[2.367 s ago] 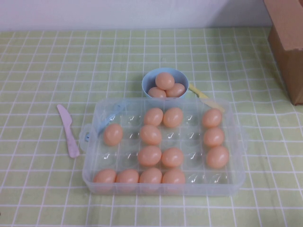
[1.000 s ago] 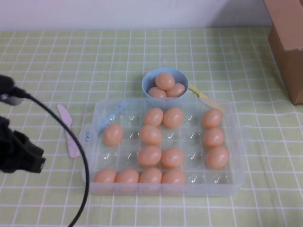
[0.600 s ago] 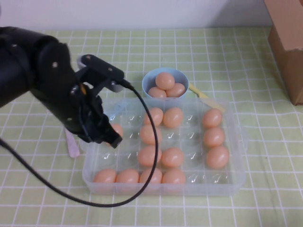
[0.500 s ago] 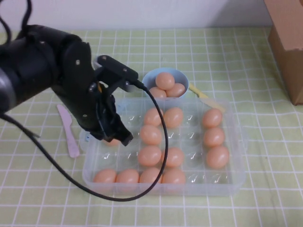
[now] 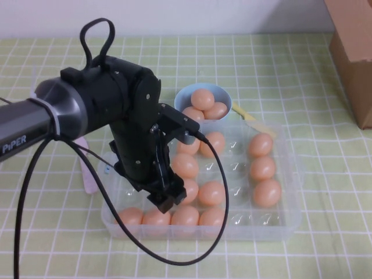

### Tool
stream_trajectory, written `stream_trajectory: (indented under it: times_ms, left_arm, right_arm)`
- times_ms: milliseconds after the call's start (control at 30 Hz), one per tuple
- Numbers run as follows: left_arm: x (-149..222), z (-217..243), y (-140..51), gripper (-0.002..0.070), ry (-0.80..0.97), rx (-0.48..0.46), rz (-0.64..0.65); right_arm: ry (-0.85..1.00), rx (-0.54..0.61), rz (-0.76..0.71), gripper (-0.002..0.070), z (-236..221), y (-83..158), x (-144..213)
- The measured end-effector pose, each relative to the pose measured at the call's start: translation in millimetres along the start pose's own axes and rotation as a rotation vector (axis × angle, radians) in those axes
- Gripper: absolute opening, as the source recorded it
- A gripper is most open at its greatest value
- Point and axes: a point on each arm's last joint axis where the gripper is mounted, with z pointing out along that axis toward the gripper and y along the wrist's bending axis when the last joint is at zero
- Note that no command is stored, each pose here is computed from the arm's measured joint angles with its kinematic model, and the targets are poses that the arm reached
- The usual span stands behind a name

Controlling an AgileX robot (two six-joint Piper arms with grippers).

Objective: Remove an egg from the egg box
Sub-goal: Pick up the egg from the plastic box

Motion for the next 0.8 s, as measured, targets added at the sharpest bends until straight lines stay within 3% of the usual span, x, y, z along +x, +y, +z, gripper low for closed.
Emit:
stream_trajectory:
  times_ms: [800]
  left_arm:
    - [-2.5,26.6,-6.8,0.0483,0.097,0.053,-0.007]
  right_arm:
    - [-0.004,0.0,0.0,-0.0018,-0.2,0.0,-0.1]
